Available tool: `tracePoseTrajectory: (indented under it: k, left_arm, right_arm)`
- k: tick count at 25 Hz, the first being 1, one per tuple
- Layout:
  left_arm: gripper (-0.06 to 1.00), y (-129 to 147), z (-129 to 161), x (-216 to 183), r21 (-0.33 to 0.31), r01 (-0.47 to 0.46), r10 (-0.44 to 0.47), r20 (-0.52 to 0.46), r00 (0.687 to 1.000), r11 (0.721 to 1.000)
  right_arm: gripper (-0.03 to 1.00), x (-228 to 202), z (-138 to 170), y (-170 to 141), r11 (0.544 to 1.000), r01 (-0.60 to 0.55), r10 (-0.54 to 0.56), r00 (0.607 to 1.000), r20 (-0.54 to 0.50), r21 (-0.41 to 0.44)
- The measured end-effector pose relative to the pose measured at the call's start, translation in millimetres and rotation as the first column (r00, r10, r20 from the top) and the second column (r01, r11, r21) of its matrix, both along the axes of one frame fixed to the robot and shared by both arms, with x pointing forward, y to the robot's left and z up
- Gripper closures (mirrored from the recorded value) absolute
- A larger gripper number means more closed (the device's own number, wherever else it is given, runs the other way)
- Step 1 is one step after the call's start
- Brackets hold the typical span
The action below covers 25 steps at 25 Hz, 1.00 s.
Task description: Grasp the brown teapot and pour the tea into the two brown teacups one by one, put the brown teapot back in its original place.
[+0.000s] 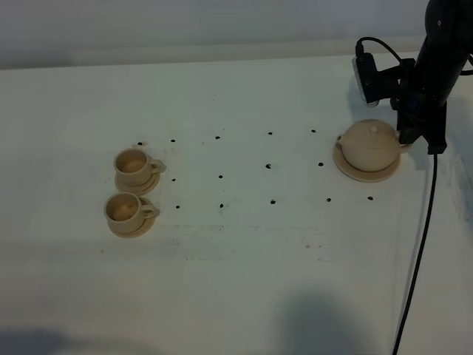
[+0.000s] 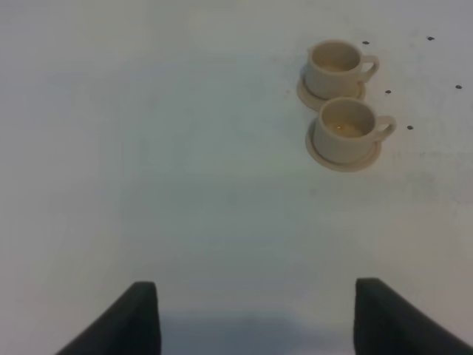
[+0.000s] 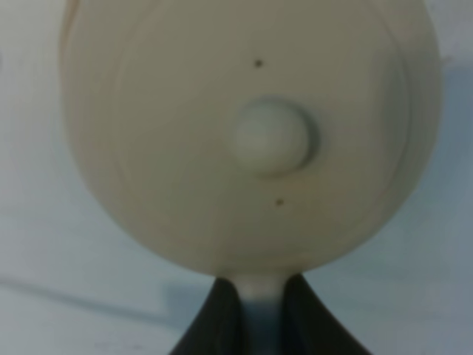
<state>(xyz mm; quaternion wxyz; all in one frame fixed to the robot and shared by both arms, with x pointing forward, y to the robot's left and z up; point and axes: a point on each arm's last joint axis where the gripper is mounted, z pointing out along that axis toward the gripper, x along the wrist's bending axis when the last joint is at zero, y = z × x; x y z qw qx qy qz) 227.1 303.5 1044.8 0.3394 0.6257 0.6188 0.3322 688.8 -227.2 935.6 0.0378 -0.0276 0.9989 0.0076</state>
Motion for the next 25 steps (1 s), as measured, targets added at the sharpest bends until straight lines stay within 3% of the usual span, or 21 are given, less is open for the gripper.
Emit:
tracePoseTrajectory:
  k: [25]
  left_arm:
    - [0.41,-0.1,0.0,0.0,-0.001,0.000,0.000,0.000,1.000,1.000]
  right_arm:
    - [0.88,-3.9,7.3,7.3,0.982,0.181,-0.177,0.981,-0.074,0.057]
